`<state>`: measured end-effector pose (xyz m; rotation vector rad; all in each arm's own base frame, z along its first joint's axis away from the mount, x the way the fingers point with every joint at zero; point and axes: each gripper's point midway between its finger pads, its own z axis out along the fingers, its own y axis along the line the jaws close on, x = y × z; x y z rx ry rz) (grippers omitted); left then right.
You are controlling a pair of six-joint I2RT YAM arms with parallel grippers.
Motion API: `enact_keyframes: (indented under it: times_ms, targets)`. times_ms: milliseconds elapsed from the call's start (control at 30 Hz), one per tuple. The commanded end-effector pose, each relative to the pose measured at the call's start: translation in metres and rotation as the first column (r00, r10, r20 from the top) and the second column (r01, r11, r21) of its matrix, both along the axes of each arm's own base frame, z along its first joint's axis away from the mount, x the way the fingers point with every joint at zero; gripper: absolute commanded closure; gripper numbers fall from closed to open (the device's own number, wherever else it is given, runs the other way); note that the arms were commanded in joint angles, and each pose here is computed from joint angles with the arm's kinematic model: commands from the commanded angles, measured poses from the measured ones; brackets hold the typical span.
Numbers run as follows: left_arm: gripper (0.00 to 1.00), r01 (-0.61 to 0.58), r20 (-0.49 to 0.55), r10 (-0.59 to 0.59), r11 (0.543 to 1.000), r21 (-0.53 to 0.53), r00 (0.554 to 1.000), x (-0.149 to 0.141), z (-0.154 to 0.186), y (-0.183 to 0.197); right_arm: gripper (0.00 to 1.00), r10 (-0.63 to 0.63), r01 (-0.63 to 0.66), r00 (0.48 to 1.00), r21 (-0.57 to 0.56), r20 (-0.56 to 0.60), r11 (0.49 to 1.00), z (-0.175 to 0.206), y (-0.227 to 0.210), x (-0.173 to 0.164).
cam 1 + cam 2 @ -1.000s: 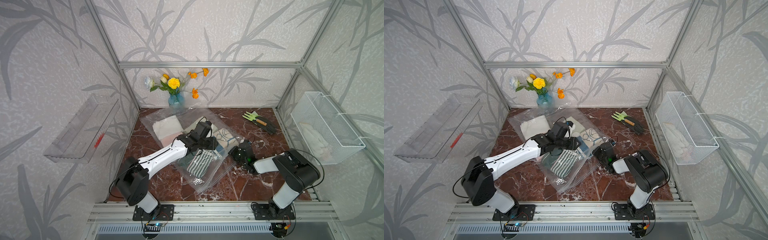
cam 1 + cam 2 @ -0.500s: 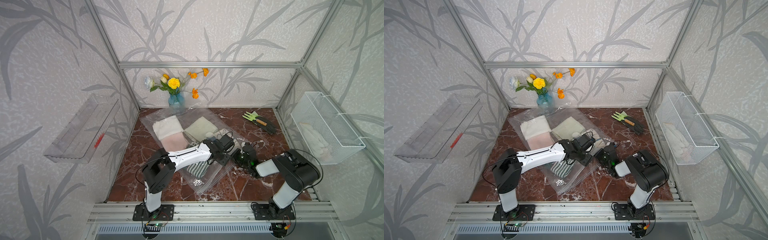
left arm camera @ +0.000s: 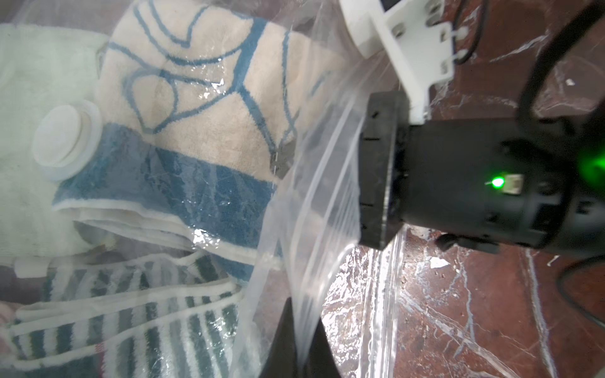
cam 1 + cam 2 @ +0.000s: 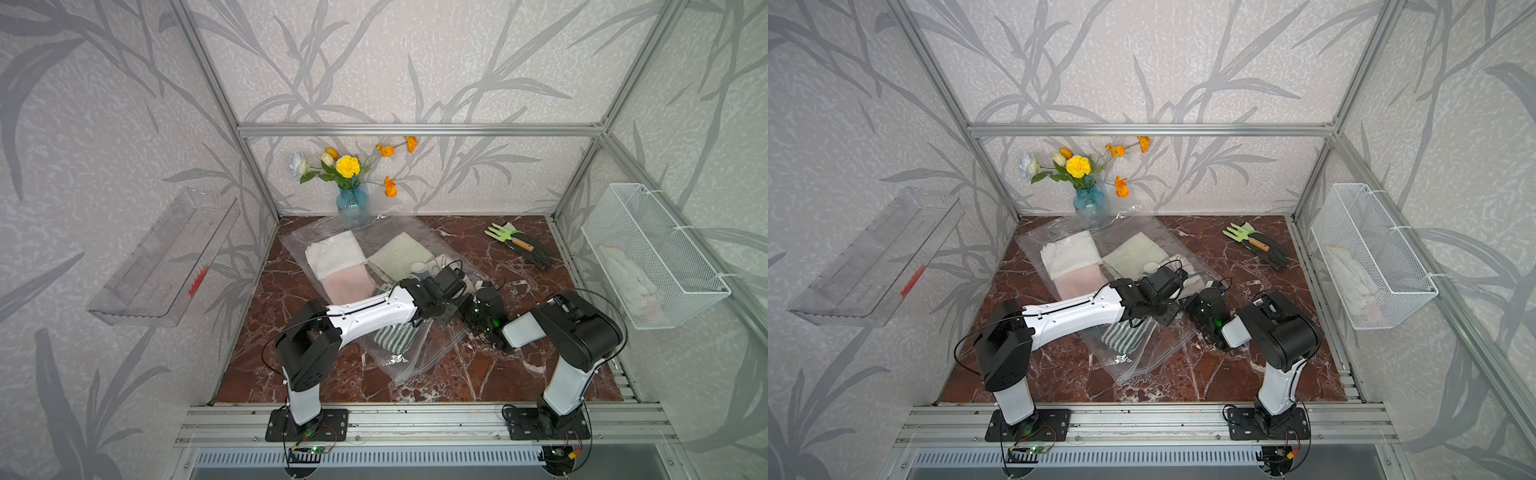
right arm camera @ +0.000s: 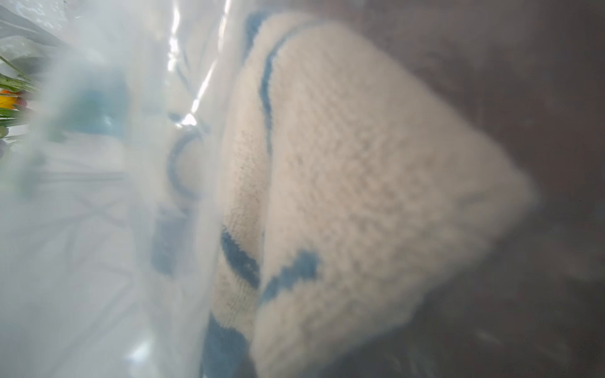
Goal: Place the folded towel into the vacuum bag
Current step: Place the towel in the vacuum bag.
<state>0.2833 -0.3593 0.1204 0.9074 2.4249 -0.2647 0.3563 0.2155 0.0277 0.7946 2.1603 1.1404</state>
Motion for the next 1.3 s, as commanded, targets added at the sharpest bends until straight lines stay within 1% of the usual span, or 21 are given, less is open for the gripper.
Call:
enact_keyframes:
  times_ms: [0,133,233,267,333,367,400,467,533,567,667,733,833,933,1000,1067,1133,1200,1267]
  targets:
    - [1.00,0.011,-0.011,-0.012,0.997,-0.075,1.000,-0.008,0.021,-0.003,0.80,-0.040,0.041,0.998,-0.014,0.049,0.999,0.012,0.005,0.021]
    - [1.00,0.003,-0.020,-0.005,0.995,-0.099,1.000,-0.012,0.024,-0.002,0.80,-0.027,0.031,0.997,-0.051,0.076,0.998,0.020,0.009,0.036]
    - [0.99,-0.007,-0.028,0.004,0.995,-0.100,1.000,-0.012,0.019,-0.001,0.75,0.001,0.004,0.998,-0.078,0.066,0.997,0.016,0.008,0.033]
    - [0.98,-0.011,-0.034,0.008,0.995,-0.102,0.999,-0.012,0.017,-0.002,0.70,0.015,-0.010,0.998,-0.083,0.054,0.996,0.014,0.007,0.028]
    - [0.94,-0.026,-0.048,0.021,0.993,-0.112,0.999,-0.011,0.015,-0.001,0.62,0.045,-0.042,0.998,-0.093,0.034,0.995,0.010,0.004,0.014]
    - [0.90,-0.033,-0.057,0.027,0.992,-0.124,0.998,-0.012,0.016,-0.001,0.58,0.062,-0.060,0.998,-0.108,0.013,0.992,0.006,0.000,0.003]
    - [0.84,-0.042,-0.065,0.033,0.990,-0.135,0.997,-0.012,0.017,0.000,0.54,0.082,-0.083,0.997,-0.131,-0.016,0.988,0.000,-0.004,-0.010]
    - [0.73,-0.054,-0.087,0.039,0.984,-0.170,0.995,-0.015,0.022,0.001,0.47,0.104,-0.109,0.994,-0.170,-0.041,0.979,-0.002,-0.017,-0.033]
    - [0.64,-0.071,-0.117,0.046,0.972,-0.223,0.992,-0.020,0.032,0.003,0.44,0.146,-0.162,0.985,-0.218,-0.088,0.962,-0.005,-0.030,-0.059]
    - [0.62,-0.077,-0.126,0.047,0.966,-0.246,0.991,-0.023,0.036,0.004,0.43,0.167,-0.187,0.981,-0.235,-0.101,0.954,-0.004,-0.034,-0.069]
    - [0.59,-0.118,-0.137,0.077,0.940,-0.321,0.988,-0.027,0.054,0.012,0.42,0.216,-0.258,0.962,-0.309,-0.166,0.915,0.008,-0.054,-0.100]
    - [0.59,-0.151,-0.131,0.110,0.919,-0.363,0.985,-0.025,0.061,0.021,0.42,0.194,-0.255,0.962,-0.375,-0.192,0.891,0.021,-0.072,-0.114]
    - [0.61,-0.219,-0.142,0.175,0.884,-0.412,0.974,-0.013,0.057,0.034,0.43,0.154,-0.228,0.968,-0.443,-0.197,0.867,0.054,-0.102,-0.127]
    - [0.62,-0.239,-0.168,0.184,0.880,-0.410,0.968,-0.005,0.046,0.036,0.44,0.182,-0.216,0.976,-0.499,-0.116,0.839,0.097,-0.108,-0.117]
    - [0.62,-0.242,-0.184,0.182,0.887,-0.393,0.966,-0.002,0.034,0.033,0.46,0.246,-0.255,0.966,-0.499,-0.085,0.828,0.118,-0.094,-0.101]
    - [0.62,-0.243,-0.209,0.174,0.895,-0.375,0.962,-0.001,0.021,0.029,0.48,0.306,-0.295,0.951,-0.449,-0.050,0.844,0.126,-0.071,-0.079]
    - [0.62,-0.252,-0.229,0.175,0.895,-0.368,0.958,0.000,0.010,0.026,0.49,0.352,-0.327,0.936,-0.425,-0.021,0.844,0.132,-0.048,-0.056]
    - [0.61,-0.266,-0.234,0.190,0.896,-0.354,0.953,0.000,-0.001,0.028,0.50,0.393,-0.365,0.919,-0.405,-0.017,0.838,0.129,-0.024,-0.032]
    - [0.61,-0.274,-0.238,0.200,0.902,-0.335,0.951,-0.002,-0.009,0.031,0.50,0.412,-0.388,0.911,-0.365,-0.013,0.846,0.122,-0.006,-0.011]
